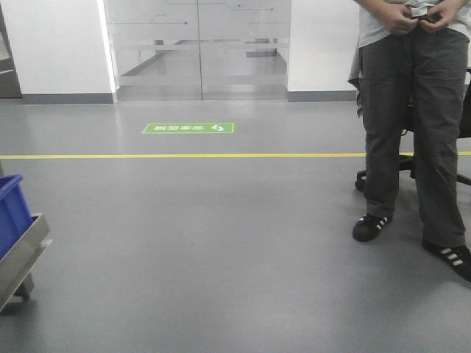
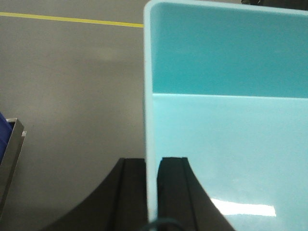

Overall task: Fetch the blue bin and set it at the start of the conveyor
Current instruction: 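Hold the bin with both grippers while the base turns away from the rack, then hold the bin with both grippers while driving to the red conveyor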

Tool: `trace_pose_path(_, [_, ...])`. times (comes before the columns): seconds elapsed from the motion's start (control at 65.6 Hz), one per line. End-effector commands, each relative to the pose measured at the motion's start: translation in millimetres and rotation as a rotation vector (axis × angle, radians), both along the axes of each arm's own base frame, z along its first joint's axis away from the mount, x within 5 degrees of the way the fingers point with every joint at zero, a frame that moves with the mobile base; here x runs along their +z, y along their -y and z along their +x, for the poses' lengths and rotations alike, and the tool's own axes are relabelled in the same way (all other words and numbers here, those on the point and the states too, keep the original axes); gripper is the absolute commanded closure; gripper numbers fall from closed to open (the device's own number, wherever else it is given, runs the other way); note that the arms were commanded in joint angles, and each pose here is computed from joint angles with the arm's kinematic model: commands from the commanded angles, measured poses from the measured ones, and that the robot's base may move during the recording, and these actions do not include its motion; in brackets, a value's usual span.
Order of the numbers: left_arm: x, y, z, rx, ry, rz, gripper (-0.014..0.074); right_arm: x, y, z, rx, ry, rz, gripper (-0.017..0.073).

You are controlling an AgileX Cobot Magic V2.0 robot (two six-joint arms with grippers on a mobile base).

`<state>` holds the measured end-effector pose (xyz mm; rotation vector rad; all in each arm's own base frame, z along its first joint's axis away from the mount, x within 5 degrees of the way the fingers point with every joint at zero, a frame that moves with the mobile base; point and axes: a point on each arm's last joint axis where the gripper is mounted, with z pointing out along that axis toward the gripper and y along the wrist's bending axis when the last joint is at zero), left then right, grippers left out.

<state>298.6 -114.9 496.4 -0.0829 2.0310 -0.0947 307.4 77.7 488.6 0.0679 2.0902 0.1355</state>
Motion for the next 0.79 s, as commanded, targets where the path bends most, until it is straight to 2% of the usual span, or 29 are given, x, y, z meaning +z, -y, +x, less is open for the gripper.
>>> trace_pose_path(0.0, [10.2, -6.4, -3.9, 0.018, 0.058, 0.044, 0.0704, 11.3, 9.4, -5.2, -0.029, 0.06, -0.048, 0.0717])
trace_pose_path(0.778, [11.6, -9.1, -3.4, 0.036, 0.074, 0.075, 0.0704, 11.3, 9.4, -5.2, -0.029, 0.06, -0.048, 0.0717])
